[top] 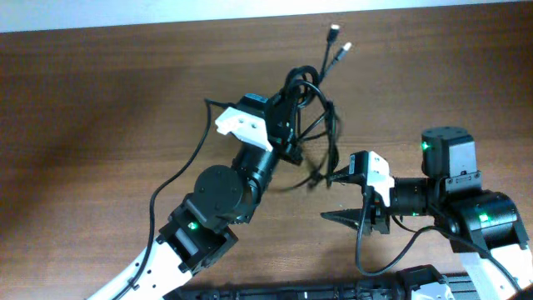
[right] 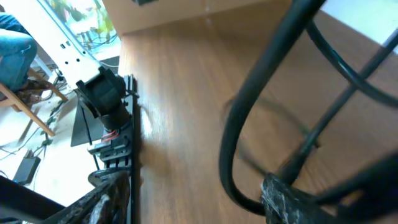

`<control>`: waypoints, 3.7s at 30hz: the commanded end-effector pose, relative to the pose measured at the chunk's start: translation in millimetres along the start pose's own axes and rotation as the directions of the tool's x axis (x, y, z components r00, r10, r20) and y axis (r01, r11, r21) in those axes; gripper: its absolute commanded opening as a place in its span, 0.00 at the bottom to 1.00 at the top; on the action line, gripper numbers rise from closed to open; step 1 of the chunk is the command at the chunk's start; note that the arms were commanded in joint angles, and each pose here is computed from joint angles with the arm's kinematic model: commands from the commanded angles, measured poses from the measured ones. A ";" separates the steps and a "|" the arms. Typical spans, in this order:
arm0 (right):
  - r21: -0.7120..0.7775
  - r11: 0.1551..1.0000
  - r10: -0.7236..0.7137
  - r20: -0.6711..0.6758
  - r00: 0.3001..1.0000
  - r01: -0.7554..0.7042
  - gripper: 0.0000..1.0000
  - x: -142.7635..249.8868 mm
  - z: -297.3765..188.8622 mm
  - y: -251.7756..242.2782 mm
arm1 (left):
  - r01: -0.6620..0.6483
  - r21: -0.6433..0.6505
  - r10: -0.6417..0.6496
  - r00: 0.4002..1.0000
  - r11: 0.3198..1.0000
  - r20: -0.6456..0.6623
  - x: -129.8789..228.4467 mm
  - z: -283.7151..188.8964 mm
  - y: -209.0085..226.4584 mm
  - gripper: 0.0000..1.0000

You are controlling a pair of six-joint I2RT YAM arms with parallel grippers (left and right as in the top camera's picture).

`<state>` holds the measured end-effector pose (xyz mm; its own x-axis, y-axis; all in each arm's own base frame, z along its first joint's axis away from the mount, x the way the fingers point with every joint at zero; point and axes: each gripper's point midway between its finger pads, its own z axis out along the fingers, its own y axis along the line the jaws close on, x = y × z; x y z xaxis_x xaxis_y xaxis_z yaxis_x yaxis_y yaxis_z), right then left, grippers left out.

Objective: Untangle cables

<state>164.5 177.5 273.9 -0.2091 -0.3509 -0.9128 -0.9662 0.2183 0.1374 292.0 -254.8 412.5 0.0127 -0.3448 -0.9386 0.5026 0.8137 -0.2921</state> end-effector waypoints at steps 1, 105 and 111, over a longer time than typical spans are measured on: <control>0.050 0.996 0.078 -0.097 0.992 -0.074 0.65 23.6 1.7 -5.4 | 0.059 -0.160 -0.035 0.988 0.985 0.152 -46.9 -8.9 29.8 0.00; 0.175 0.977 -0.004 0.574 0.819 -0.118 0.04 -167.4 -105.7 -75.9 | -0.120 0.643 0.431 0.831 0.756 -0.352 108.4 -64.3 -62.8 0.00; 0.217 0.972 -0.042 0.553 0.832 -0.095 0.04 -160.5 -113.7 -81.4 | -0.110 0.641 0.436 0.817 0.759 -0.376 113.9 -67.1 -60.5 0.00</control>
<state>258.1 122.0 448.1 -0.1273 0.2282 -0.9653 -0.8924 0.3984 0.2119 211.7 -310.3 300.8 -0.1282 0.2584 -0.9575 0.9187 0.3946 -0.0165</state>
